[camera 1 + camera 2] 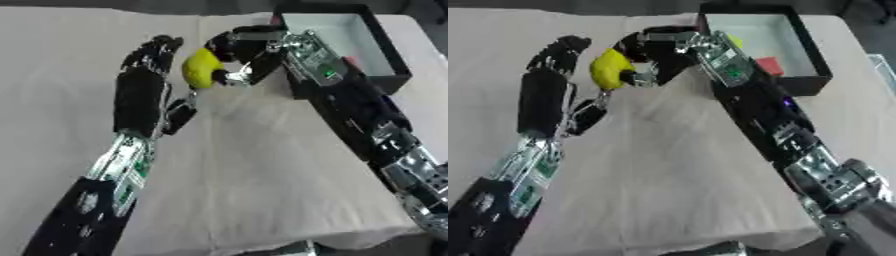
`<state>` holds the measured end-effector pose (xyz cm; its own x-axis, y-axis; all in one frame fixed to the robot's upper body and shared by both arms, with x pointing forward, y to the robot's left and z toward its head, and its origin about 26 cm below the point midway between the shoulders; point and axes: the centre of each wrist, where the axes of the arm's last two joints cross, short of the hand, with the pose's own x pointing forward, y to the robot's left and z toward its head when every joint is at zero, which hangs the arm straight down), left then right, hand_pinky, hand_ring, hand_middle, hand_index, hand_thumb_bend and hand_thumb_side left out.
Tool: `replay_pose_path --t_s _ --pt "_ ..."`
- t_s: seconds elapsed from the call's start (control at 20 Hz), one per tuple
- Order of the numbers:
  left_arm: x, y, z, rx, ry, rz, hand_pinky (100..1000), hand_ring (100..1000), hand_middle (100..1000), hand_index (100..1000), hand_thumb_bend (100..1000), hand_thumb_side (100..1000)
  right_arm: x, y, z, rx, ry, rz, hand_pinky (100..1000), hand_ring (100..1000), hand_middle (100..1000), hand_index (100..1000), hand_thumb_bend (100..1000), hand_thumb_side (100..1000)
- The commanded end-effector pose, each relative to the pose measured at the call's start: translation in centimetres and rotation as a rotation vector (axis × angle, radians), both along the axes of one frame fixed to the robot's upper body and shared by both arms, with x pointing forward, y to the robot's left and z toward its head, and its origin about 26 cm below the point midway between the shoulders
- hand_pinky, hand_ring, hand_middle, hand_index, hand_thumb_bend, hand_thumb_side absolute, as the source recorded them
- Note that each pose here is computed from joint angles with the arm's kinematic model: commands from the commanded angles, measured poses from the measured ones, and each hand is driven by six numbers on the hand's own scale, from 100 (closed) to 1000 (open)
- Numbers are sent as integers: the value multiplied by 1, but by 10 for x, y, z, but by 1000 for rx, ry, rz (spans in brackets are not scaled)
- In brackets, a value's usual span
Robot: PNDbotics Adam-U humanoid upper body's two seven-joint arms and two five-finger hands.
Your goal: Pick up the objects with one hand, pass them to the other hand, and then place them into the box on the other side of the table.
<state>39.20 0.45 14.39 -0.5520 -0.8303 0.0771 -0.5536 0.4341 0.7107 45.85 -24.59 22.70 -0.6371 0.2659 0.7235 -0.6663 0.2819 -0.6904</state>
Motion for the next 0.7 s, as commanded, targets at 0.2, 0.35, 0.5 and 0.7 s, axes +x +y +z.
replay_pose_path --t_s 0.2,0.35,0.5,0.7 --pt "0 -2 12 -18 -30 16 693 745 749 844 952 567 -3 -6 14 7 -22 -2 1000 795 492 354 100 187" --pt "1 0 10 -24 -24 16 693 744 748 842 985 633 -3 -10 15 16 -11 -15 1000 794 491 354 100 186" --pt "2 1 7 -29 -15 21 692 743 747 839 995 657 -3 -13 15 23 -1 -26 1000 795 492 355 100 184" --pt "4 7 3 -30 -5 34 691 740 744 836 992 647 -4 -26 19 49 9 -55 1000 796 494 357 100 184"
